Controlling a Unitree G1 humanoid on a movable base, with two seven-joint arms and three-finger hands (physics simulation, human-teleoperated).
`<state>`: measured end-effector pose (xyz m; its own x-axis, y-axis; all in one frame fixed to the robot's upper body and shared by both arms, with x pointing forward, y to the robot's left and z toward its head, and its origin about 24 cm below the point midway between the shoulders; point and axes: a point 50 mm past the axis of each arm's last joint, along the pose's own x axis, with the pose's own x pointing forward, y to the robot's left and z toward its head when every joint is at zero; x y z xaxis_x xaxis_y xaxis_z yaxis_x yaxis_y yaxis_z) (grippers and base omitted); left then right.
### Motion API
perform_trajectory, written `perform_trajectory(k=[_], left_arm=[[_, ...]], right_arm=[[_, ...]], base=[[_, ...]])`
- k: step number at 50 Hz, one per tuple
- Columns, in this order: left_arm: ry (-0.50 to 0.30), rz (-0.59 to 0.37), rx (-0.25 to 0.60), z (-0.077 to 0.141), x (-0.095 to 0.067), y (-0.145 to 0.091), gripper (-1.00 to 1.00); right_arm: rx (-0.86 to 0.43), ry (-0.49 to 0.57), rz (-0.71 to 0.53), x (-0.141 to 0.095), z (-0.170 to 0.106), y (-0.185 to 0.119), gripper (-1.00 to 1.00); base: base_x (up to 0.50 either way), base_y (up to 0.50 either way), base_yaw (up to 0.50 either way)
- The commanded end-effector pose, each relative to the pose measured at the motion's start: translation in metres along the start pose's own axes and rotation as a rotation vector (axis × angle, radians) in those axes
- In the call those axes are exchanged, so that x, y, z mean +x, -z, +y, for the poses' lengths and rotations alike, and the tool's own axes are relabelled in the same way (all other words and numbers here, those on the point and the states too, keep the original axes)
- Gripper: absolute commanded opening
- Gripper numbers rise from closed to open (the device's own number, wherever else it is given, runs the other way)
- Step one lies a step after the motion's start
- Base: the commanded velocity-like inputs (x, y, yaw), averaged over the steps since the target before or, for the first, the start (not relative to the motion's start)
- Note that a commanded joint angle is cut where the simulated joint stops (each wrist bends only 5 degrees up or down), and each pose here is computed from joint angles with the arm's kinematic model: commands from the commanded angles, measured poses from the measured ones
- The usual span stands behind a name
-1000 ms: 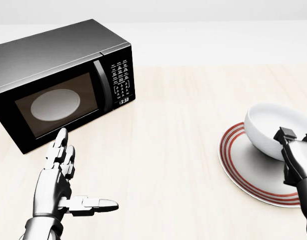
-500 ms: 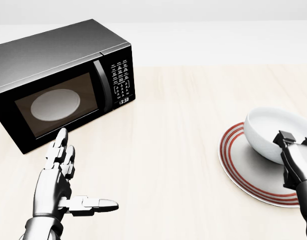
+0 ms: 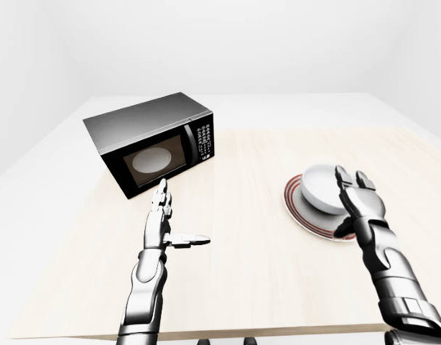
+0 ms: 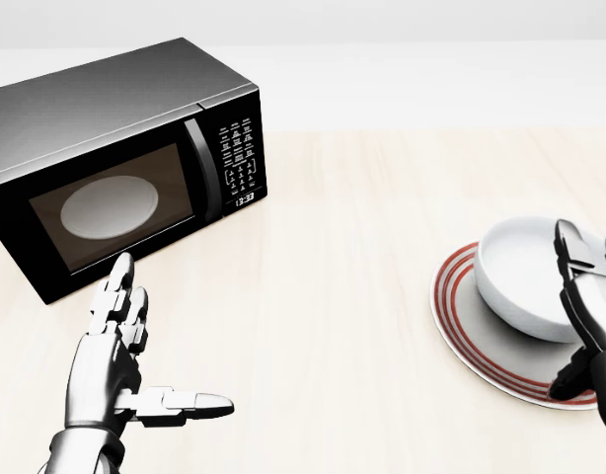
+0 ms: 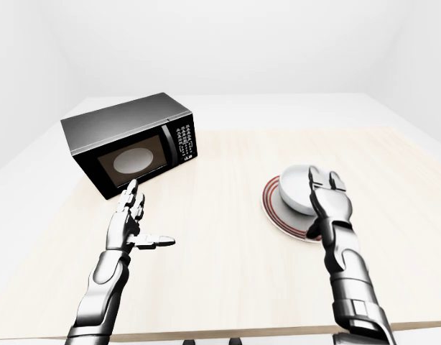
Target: Pick up the white bowl and put it on the plate.
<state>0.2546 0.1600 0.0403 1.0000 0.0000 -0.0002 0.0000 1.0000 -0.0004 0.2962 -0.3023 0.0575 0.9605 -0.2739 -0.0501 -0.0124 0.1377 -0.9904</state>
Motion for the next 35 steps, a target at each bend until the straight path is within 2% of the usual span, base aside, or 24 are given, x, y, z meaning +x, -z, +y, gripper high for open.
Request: perform_trajectory(k=[1,11,30,35], left_arm=[[0.000,0.000,0.000,0.000,0.000,0.000,1.00],[0.000,0.000,0.000,0.000,0.000,0.000,1.00],[0.000,0.000,0.000,0.000,0.000,0.000,1.00],[0.000,0.000,0.000,0.000,0.000,0.000,1.00]], right_arm=[[0.025,0.050,-0.030,-0.007,-0.031,-0.012,1.00],[0.059,0.173,-0.074,-0.024,-0.105,-0.026,1.00],[0.031,0.304,-0.168,-0.050,-0.177,-0.038,1.00],[0.000,0.361,-0.216,-0.064,-0.204,-0.045,1.00]], base=[[0.00,0.00,0.00],[0.00,0.00,0.00],[0.00,0.00,0.00],[0.00,0.00,0.00]])
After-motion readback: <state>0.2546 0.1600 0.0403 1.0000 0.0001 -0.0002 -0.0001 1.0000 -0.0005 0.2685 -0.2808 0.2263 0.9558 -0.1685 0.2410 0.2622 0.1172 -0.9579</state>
